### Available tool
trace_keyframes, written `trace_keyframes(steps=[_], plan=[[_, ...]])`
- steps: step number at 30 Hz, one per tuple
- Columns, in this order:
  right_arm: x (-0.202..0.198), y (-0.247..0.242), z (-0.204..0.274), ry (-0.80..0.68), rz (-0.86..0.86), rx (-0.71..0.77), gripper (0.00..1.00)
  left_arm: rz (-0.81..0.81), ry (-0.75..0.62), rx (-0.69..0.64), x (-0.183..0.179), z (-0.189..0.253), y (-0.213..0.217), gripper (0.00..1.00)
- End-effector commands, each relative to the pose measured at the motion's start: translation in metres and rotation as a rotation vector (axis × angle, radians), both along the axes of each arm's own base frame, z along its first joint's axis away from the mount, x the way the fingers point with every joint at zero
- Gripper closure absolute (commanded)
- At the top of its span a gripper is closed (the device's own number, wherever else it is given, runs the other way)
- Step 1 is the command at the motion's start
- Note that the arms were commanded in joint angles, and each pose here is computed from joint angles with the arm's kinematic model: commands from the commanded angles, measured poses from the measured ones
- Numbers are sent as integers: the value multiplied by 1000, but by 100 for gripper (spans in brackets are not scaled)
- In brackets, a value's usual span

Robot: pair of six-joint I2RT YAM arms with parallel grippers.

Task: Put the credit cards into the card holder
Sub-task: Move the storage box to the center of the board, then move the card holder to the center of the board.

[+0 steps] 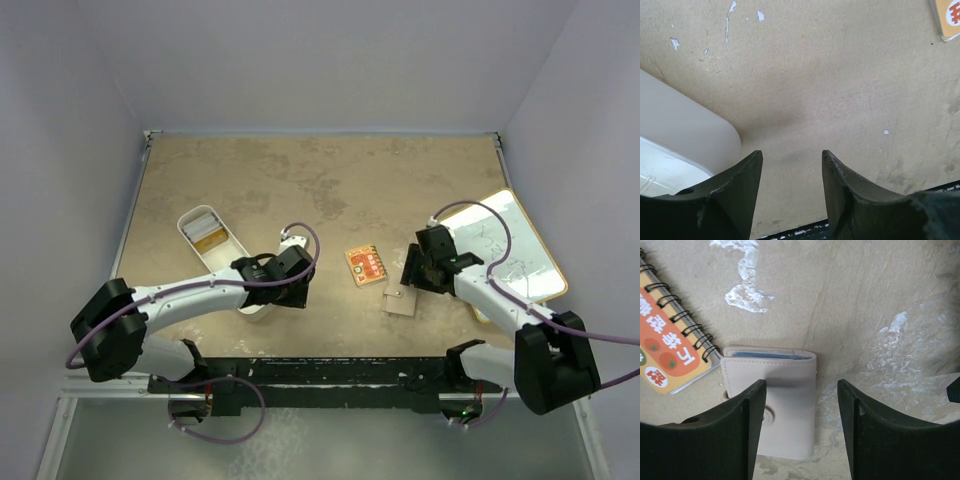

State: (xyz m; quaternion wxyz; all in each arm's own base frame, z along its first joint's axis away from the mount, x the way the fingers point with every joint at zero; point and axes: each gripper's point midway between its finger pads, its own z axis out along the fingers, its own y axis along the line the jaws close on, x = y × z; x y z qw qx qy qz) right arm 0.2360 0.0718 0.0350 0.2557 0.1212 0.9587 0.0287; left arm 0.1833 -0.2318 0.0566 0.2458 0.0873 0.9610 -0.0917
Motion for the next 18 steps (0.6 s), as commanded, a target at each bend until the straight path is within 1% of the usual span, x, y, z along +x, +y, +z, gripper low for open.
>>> trace_keyframes(steps=[1, 7, 8, 10, 14, 18], plan=[[-3, 1, -9, 19, 6, 16, 39, -10, -82, -96, 13, 28, -15, 51], [-21, 10, -19, 92, 48, 67, 44, -3, -123, -249, 19, 54, -39, 51], [-19, 8, -19, 82, 64, 50, 45, -3, -127, -277, 19, 57, -42, 51], [-27, 19, -22, 110, 97, 101, 48, -13, -135, -336, 20, 65, -52, 52], [-41, 35, -21, 137, 89, 203, 50, -65, -123, -465, 18, 83, -81, 54], [-49, 60, -21, 130, 101, 318, 53, -95, -87, -492, 12, 76, -102, 57]])
